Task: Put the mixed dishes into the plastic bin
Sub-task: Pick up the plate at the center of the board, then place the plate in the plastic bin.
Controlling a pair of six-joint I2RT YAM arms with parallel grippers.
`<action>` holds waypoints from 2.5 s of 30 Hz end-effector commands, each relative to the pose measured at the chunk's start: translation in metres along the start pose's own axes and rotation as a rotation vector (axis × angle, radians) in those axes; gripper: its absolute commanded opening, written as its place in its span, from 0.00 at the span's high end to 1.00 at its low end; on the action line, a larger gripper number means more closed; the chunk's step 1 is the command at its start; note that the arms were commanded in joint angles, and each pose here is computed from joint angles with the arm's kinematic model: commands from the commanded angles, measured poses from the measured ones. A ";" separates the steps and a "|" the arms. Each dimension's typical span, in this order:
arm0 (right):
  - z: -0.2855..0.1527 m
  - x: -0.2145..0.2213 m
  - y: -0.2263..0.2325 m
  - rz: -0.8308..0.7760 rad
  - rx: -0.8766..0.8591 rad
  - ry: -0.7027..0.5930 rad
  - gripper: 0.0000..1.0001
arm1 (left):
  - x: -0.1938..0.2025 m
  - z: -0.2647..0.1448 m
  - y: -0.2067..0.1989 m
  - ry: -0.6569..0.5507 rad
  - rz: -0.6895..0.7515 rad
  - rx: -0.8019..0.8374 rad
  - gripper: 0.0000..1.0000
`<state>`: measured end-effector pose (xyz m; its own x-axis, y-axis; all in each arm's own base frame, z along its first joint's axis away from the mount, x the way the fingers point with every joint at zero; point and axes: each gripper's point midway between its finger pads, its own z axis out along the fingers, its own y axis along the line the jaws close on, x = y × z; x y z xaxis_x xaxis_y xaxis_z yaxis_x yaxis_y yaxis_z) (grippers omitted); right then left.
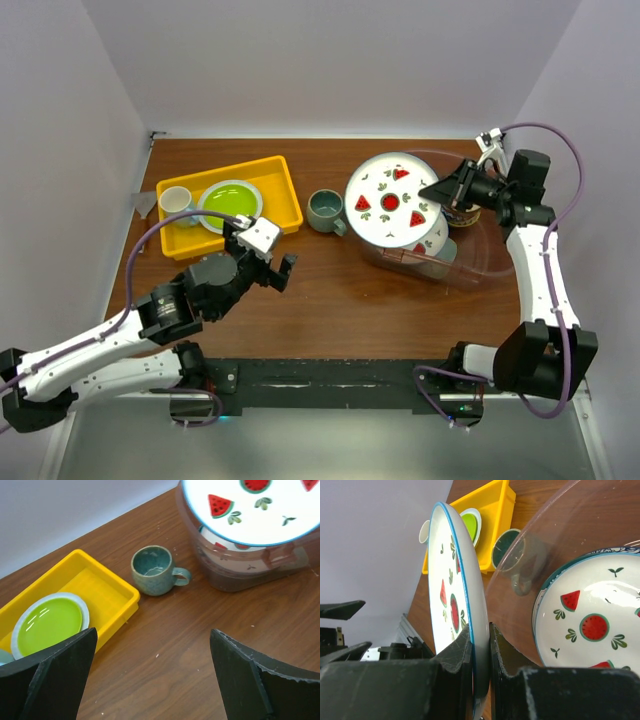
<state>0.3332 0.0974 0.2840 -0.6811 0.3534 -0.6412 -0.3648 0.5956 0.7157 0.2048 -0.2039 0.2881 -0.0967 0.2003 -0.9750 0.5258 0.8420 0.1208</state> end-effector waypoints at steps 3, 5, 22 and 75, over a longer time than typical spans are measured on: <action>-0.020 -0.015 0.032 -0.153 -0.121 -0.055 1.00 | 0.022 0.017 0.019 0.013 -0.043 -0.048 0.00; -0.021 -0.014 0.031 -0.170 -0.119 -0.054 1.00 | 0.031 0.020 0.021 0.027 -0.047 -0.045 0.00; -0.032 -0.014 0.014 -0.211 -0.121 -0.062 1.00 | 0.062 0.019 0.044 0.079 -0.045 -0.130 0.00; -0.038 -0.008 -0.033 -0.189 0.028 -0.071 1.00 | 0.066 0.020 0.046 0.093 -0.040 -0.125 0.00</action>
<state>0.3297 0.0446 0.2593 -0.5911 0.2954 -0.7505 -0.4064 0.6947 0.5935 0.2363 -0.1597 0.2162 -0.2183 0.2463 -0.9443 0.4174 0.8982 0.1378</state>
